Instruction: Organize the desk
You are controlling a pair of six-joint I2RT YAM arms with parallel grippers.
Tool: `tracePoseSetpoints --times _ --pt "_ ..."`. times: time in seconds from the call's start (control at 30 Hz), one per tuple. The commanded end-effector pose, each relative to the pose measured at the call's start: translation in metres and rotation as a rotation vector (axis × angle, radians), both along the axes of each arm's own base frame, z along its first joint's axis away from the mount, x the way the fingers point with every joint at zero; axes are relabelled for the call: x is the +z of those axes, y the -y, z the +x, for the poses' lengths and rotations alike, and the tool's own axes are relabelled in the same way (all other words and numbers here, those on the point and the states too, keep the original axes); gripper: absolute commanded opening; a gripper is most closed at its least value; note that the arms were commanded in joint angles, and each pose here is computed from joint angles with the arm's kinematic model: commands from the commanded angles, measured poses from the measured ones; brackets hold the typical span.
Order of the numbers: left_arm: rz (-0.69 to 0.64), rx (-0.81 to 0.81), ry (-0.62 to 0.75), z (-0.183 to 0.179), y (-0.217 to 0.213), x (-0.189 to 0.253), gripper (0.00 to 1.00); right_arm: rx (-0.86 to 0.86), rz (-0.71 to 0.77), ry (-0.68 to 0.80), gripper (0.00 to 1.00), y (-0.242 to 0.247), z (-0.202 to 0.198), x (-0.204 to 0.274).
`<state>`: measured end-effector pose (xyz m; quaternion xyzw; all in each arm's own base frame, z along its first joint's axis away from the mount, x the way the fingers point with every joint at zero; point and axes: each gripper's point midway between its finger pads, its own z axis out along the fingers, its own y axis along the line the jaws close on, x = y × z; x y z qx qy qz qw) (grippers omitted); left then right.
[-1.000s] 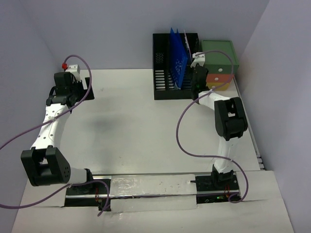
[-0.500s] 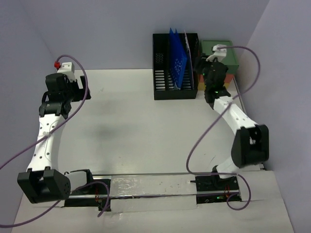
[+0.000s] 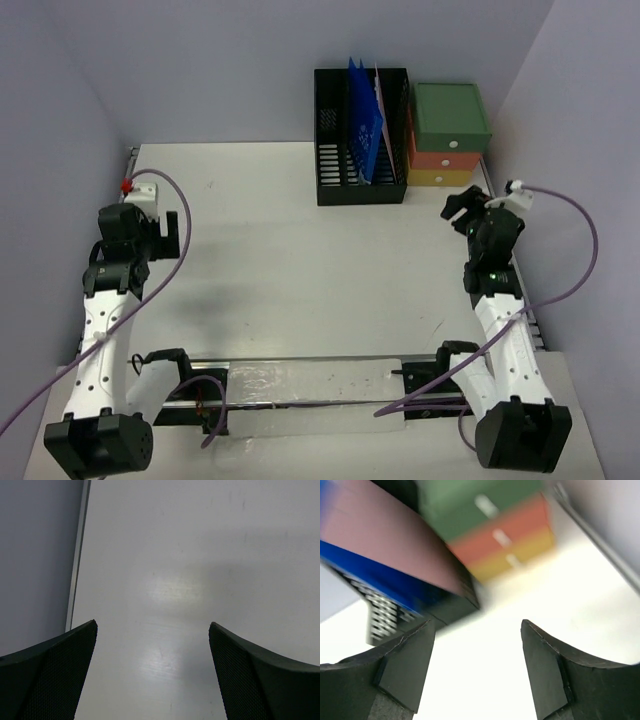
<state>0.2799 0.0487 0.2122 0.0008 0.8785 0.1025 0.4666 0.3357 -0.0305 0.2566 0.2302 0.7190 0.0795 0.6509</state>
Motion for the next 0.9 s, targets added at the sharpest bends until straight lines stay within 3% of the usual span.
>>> tracePoseSetpoints --times 0.0,0.13,0.3,0.87 --pt "0.090 0.048 -0.092 -0.023 -0.020 -0.035 0.99 -0.078 0.072 -0.148 0.78 0.009 -0.033 -0.062" --pt "0.121 0.066 -0.132 -0.036 -0.026 -0.066 0.99 -0.198 0.101 -0.178 0.83 0.025 -0.052 -0.087" --pt "0.098 0.057 -0.151 -0.042 -0.023 -0.091 0.99 -0.199 0.117 -0.162 0.84 0.023 -0.057 -0.093" --pt "0.105 0.015 -0.180 -0.050 -0.019 -0.112 0.99 -0.023 0.112 -0.130 0.81 -0.005 -0.057 -0.114"
